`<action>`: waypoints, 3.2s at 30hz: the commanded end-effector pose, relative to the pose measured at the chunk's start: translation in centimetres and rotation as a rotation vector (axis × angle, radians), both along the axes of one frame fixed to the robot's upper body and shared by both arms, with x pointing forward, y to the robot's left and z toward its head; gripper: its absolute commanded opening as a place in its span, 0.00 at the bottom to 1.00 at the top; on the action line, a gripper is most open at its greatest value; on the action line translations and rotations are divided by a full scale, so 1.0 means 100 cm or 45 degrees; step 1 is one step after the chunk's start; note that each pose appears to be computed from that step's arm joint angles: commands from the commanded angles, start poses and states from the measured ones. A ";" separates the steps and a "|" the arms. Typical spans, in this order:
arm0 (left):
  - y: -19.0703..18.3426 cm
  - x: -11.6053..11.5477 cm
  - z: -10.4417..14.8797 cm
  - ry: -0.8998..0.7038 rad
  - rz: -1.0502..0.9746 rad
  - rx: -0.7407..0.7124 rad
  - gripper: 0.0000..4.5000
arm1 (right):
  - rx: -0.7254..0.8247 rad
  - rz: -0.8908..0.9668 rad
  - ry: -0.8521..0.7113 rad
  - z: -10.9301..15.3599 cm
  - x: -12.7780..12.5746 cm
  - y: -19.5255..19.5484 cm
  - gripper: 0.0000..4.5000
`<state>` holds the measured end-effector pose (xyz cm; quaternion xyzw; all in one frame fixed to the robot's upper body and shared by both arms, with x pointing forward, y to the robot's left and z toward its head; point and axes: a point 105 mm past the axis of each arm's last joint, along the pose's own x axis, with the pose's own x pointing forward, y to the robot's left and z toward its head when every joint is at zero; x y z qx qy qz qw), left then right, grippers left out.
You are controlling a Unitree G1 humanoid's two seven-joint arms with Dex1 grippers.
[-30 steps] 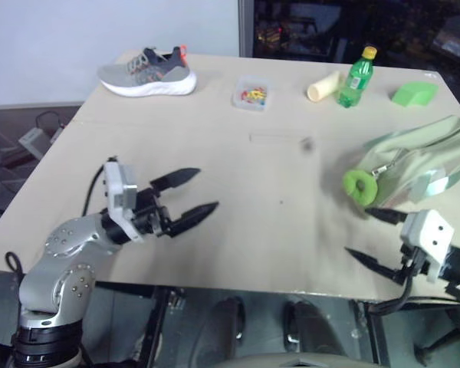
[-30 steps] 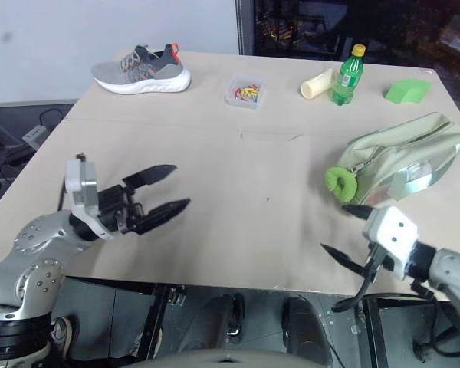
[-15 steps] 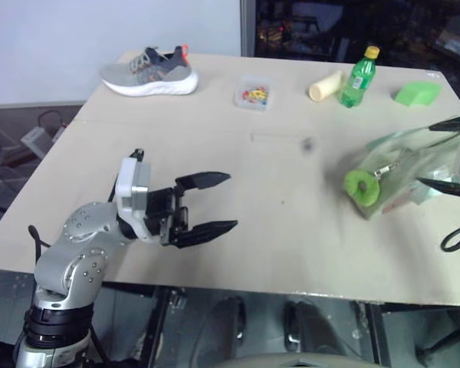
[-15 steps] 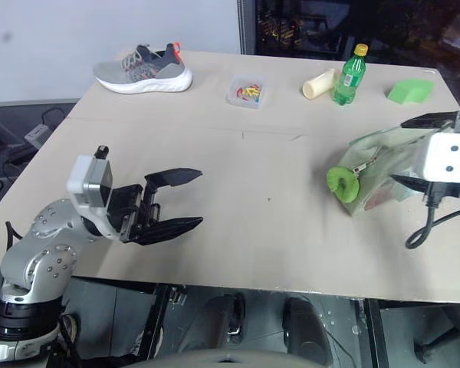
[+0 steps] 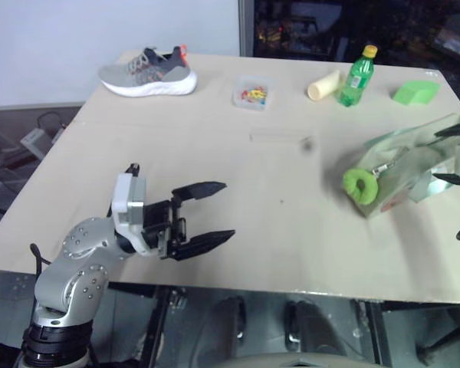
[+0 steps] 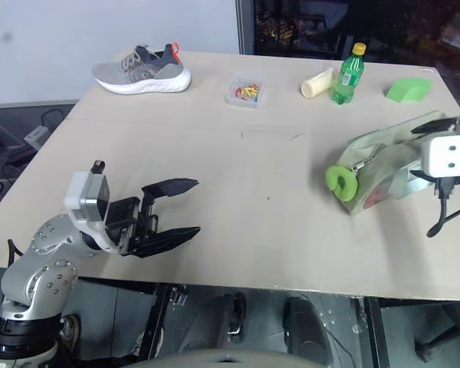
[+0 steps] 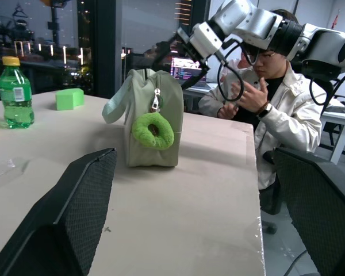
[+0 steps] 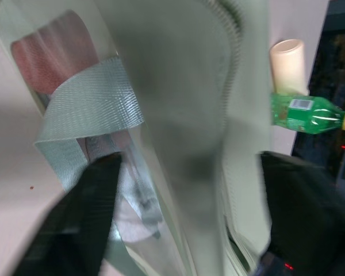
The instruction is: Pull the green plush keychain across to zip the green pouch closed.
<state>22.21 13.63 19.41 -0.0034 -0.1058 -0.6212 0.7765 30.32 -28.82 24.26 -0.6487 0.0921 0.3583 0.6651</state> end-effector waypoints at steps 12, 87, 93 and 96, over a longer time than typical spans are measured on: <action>0.016 0.029 -0.012 -0.046 0.412 0.017 1.00 | 0.721 -0.072 0.111 0.015 0.024 0.104 0.00; 0.027 0.136 0.107 -1.356 0.863 0.601 0.55 | 0.955 0.236 0.059 -0.006 0.037 0.305 0.00; 0.085 0.120 0.029 -0.448 1.030 0.339 0.63 | 0.975 0.222 0.059 -0.008 0.037 0.304 0.00; 0.087 0.103 0.001 -0.320 1.025 0.373 0.63 | 0.969 0.224 0.068 -0.009 0.037 0.303 0.00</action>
